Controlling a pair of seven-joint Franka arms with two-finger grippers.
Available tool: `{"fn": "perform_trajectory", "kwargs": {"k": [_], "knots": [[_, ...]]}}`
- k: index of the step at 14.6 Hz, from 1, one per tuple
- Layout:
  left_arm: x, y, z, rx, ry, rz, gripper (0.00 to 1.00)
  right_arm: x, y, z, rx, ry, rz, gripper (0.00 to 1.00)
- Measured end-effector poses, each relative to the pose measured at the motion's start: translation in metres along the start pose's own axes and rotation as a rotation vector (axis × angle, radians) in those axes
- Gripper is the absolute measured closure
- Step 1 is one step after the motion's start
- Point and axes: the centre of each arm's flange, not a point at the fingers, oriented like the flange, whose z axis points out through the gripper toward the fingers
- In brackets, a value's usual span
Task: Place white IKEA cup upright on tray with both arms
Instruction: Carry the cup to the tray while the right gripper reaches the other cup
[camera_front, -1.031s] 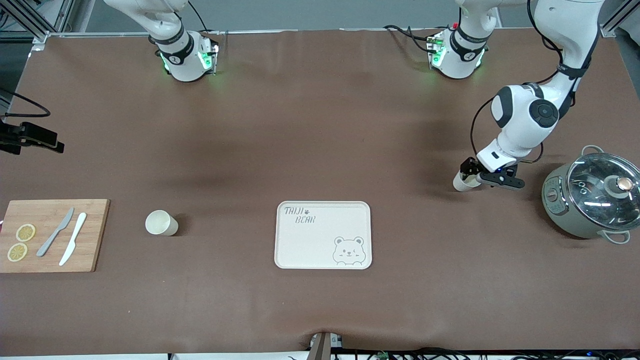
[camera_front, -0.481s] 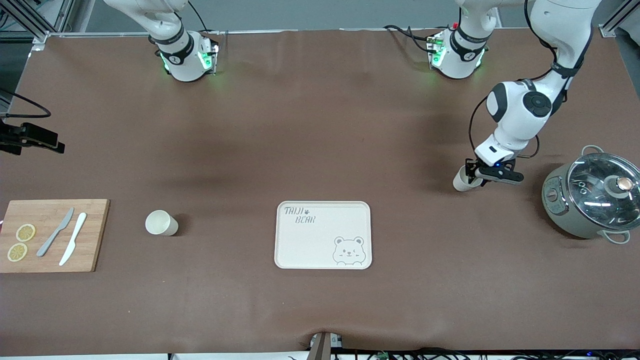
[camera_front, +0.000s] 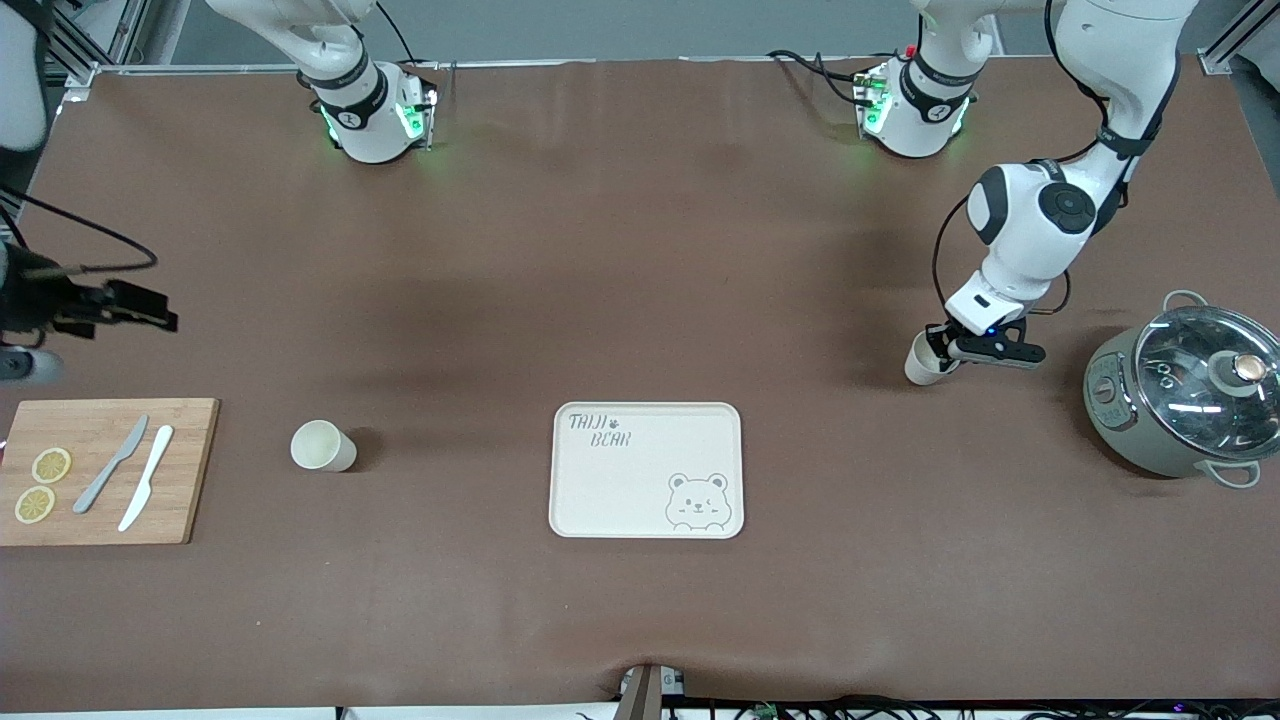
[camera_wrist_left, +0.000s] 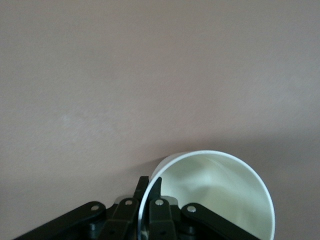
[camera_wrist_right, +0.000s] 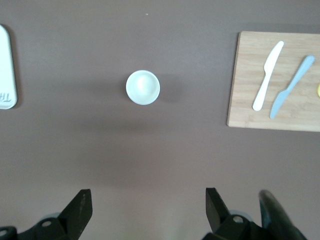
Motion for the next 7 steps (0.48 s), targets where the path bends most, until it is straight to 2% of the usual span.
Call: {"fn": "perform_trajectory", "kwargs": {"k": [3,7], "knots": [[0.022,0.023,-0.007,-0.023,-0.006,-0.041,0.96,0.029,0.008,0.059,0.001,-0.013,0.007,0.00],[0.069,0.072,-0.028,-0.066,-0.071,-0.123,0.96,0.054,0.014,0.109,0.000,-0.004,0.011,0.00]]}}
